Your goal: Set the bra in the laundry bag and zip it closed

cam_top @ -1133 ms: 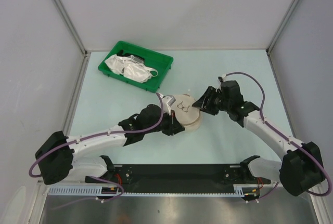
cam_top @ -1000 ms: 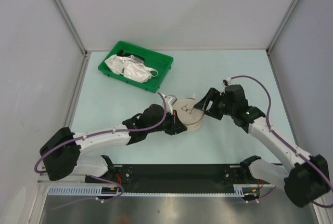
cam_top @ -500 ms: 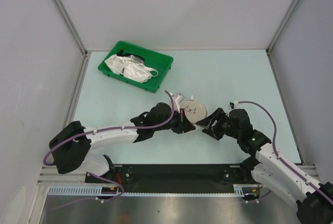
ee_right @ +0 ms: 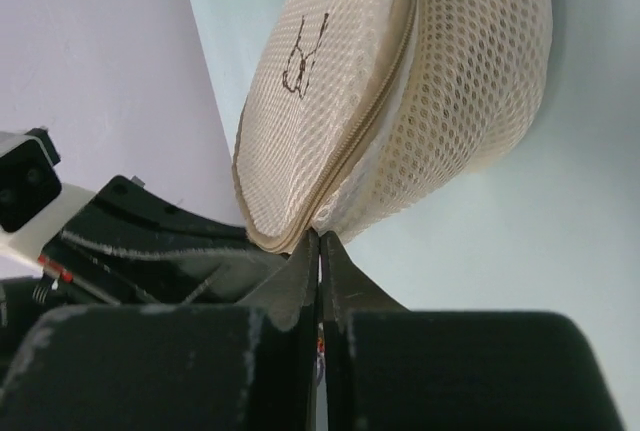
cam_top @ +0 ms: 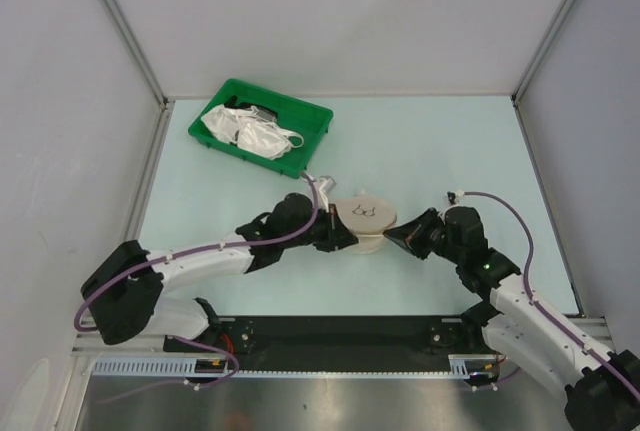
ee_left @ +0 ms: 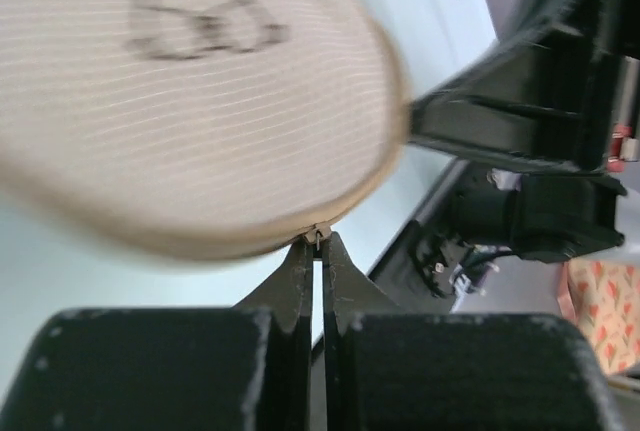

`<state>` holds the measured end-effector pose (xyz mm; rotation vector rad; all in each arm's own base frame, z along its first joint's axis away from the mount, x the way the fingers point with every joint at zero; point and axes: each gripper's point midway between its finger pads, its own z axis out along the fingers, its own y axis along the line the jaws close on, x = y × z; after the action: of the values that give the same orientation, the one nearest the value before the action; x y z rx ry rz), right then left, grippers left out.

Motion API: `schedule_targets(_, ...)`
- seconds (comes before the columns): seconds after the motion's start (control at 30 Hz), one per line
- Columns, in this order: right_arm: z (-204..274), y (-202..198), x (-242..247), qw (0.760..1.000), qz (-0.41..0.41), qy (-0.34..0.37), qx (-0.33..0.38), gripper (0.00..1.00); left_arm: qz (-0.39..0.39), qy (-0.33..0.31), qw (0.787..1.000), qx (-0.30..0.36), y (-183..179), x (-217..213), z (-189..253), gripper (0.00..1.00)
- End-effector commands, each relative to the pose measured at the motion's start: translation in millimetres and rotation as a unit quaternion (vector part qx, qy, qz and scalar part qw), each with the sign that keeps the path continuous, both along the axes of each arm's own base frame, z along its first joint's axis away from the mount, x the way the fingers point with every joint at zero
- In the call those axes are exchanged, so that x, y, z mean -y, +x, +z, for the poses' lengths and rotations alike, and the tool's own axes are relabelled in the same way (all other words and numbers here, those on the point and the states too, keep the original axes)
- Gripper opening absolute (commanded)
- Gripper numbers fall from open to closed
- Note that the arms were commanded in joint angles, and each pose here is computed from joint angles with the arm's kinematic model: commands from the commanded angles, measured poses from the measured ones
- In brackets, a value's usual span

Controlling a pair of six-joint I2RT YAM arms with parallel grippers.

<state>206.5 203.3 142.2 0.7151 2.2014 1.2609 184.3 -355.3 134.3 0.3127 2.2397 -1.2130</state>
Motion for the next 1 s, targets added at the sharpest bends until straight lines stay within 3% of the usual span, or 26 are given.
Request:
schedule_targets(0.0,9.8,13.5,19.8,0.999,-0.014,-0.028,0.033,0.00,0.053,0.031,0.998,0.014,31.2,-56.0,-8.1,0.00)
schedule_targets(0.17,12.3,26.9,29.9,0.998,-0.004,-0.053,0.044,0.00,0.067,0.063,0.995,0.030,41.6,-82.8,-10.7,0.00)
schedule_targets(0.4,21.6,55.9,26.7,0.992,0.053,-0.096,0.057,0.02,0.015,-0.001,0.999,0.042,16.9,-46.4,24.0,0.00)
schedule_targets(0.43,31.6,58.9,23.1,0.991,0.063,-0.096,0.064,0.09,-0.001,-0.009,0.999,0.042,7.6,-36.7,28.2,0.00)
schedule_targets(0.47,28.4,56.4,23.3,0.991,0.069,-0.101,0.052,0.28,-0.002,-0.022,0.999,0.038,7.1,-28.6,33.3,0.00)
schedule_targets(0.5,31.9,55.9,23.1,0.990,0.069,-0.106,0.054,0.38,-0.008,-0.028,0.999,0.039,2.3,-21.7,36.7,0.00)
schedule_targets(0.57,29.1,46.5,24.9,0.990,0.069,-0.116,0.041,0.54,-0.005,-0.041,0.999,0.036,2.7,-12.6,42.6,0.00)
schedule_targets(0.67,26.1,25.2,30.1,0.989,0.054,-0.133,0.034,0.66,-0.006,-0.052,0.998,0.026,4.0,0.2,43.8,0.00)
schedule_targets(0.83,31.6,-12.2,14.0,0.995,0.050,-0.070,0.040,0.68,-0.028,-0.051,0.998,0.023,2.3,21.6,42.0,0.00)
schedule_targets(0.97,35.4,-11.0,7.4,0.997,0.034,-0.046,0.053,0.65,-0.043,-0.051,0.998,0.021,-4.3,33.2,41.4,0.00)
